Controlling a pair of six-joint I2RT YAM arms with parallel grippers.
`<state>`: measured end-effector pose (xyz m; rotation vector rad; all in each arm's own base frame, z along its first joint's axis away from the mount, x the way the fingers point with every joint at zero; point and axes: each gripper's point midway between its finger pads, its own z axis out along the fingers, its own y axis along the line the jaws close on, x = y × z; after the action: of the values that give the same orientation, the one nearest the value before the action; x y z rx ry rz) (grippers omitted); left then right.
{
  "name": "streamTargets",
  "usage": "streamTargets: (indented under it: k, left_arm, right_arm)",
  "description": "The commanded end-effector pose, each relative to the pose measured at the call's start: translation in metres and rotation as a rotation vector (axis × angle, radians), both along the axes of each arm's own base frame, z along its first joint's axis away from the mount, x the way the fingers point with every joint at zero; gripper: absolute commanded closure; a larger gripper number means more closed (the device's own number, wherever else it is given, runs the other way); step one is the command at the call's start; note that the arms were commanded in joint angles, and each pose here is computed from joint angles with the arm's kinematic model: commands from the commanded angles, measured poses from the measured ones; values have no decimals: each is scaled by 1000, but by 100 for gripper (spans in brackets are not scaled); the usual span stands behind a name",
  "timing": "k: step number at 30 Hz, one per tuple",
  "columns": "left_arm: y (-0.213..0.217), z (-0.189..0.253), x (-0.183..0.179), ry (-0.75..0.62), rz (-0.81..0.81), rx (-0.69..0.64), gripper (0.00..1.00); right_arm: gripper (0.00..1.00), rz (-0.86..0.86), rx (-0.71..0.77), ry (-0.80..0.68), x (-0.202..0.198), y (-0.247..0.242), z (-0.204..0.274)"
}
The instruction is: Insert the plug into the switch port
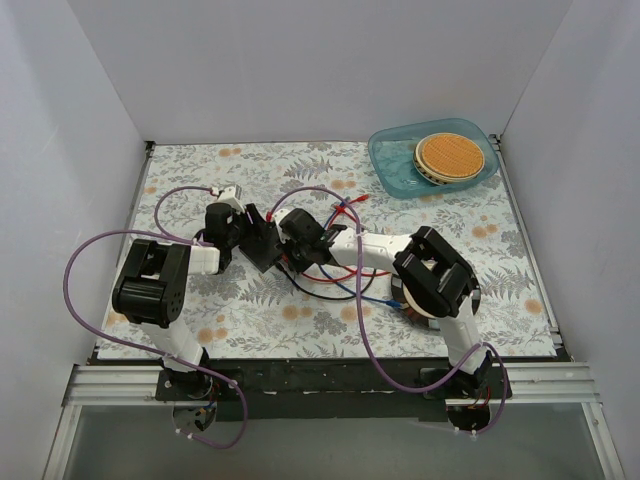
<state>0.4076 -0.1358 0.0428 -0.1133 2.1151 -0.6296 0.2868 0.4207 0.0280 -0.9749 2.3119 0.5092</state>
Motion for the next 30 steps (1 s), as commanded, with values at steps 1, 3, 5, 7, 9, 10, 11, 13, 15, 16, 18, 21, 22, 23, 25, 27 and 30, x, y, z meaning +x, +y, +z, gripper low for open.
streamTargets:
  k: [1,3,5,7,9,10,11,13,15,16,18,21,22,23,25,27,30]
  left_arm:
    - [-77,-39,-110,370,-321,-136,52]
    - [-81,-39,-112,381,-328,-134,52]
    - [-82,-43,-116,407,-330,-131,53]
    - [-82,-46,-120,434,-327,-132,53]
    - [-83,-46,-122,455,-321,-140,54]
    - [-83,-46,-125,467,-319,-144,54]
    - [-84,-45,-127,474,-319,-152,54]
    - [-85,-43,-130,484,-316,-157,54]
    - [-87,-41,-132,488,-321,-162,54]
    - [-88,-42,-135,499,-324,-159,54]
    - [-90,-42,-138,516,-329,-158,54]
    - [-91,-45,-144,568,-325,-153,55]
    - [-93,-45,-146,585,-329,-152,55]
    - [-93,-45,-148,597,-330,-154,55]
    - [-95,-43,-151,615,-342,-158,55]
    - [-94,-43,-159,651,-344,-156,55]
    - [-94,-40,-162,666,-345,-156,55]
  right_arm:
    - [99,24,248,-224,52,64,53]
    - [99,25,252,-240,54,66,59]
    - [99,19,249,-249,57,65,62]
    - [99,6,256,-260,61,66,67]
    - [99,-11,258,-264,65,65,69]
    - [99,-22,265,-265,66,65,72]
    - [99,-27,265,-267,67,64,71]
    - [99,-42,271,-272,69,65,73]
    - [99,-52,278,-275,71,65,74]
    - [99,-50,286,-277,71,67,76]
    - [99,-53,292,-281,72,68,77]
    - [99,-37,309,-297,73,72,82]
    - [99,-34,316,-303,74,73,86]
    - [99,-29,321,-313,75,73,88]
    - [99,-26,330,-323,76,74,92]
    - [99,0,347,-330,74,78,98]
    - [99,34,372,-336,72,85,106]
